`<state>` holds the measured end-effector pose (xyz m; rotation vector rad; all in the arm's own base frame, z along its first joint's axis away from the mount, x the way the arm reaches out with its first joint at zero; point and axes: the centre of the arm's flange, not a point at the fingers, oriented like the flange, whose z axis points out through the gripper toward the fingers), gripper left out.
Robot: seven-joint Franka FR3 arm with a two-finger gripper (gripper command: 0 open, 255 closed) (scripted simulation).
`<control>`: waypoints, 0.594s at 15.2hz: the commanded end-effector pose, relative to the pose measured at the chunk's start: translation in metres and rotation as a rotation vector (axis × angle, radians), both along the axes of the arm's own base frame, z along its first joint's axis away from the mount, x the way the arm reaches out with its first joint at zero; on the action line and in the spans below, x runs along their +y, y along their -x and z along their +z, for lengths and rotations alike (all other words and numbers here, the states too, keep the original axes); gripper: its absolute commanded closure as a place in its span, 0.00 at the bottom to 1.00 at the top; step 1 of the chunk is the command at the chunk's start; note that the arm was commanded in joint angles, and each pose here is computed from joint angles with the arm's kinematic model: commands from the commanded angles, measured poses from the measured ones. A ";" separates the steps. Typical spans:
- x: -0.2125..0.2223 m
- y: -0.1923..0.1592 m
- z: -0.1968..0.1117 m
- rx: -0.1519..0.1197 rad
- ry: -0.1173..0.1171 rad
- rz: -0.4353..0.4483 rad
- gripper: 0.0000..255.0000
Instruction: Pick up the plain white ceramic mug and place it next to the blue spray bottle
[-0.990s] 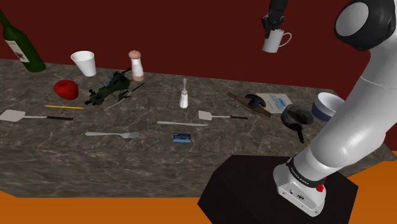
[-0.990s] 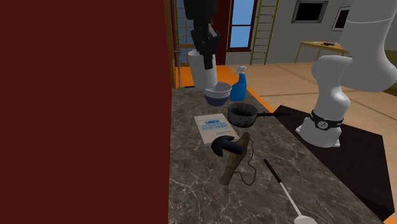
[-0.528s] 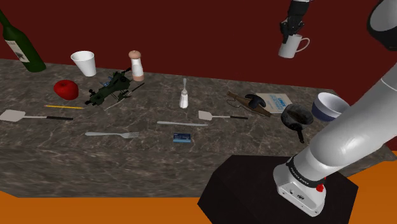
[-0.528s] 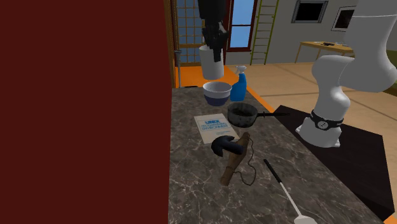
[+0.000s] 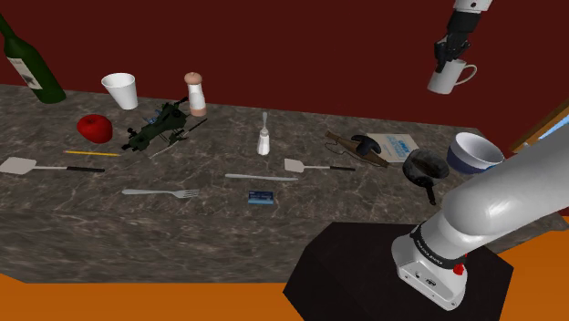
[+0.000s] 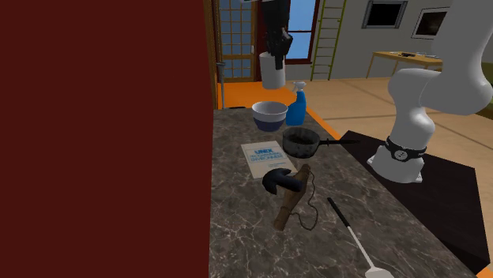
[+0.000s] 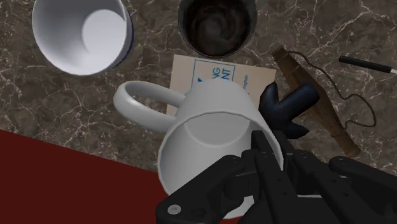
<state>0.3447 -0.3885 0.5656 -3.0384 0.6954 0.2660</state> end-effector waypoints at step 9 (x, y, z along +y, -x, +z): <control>-0.044 0.124 0.000 0.000 0.000 0.001 1.00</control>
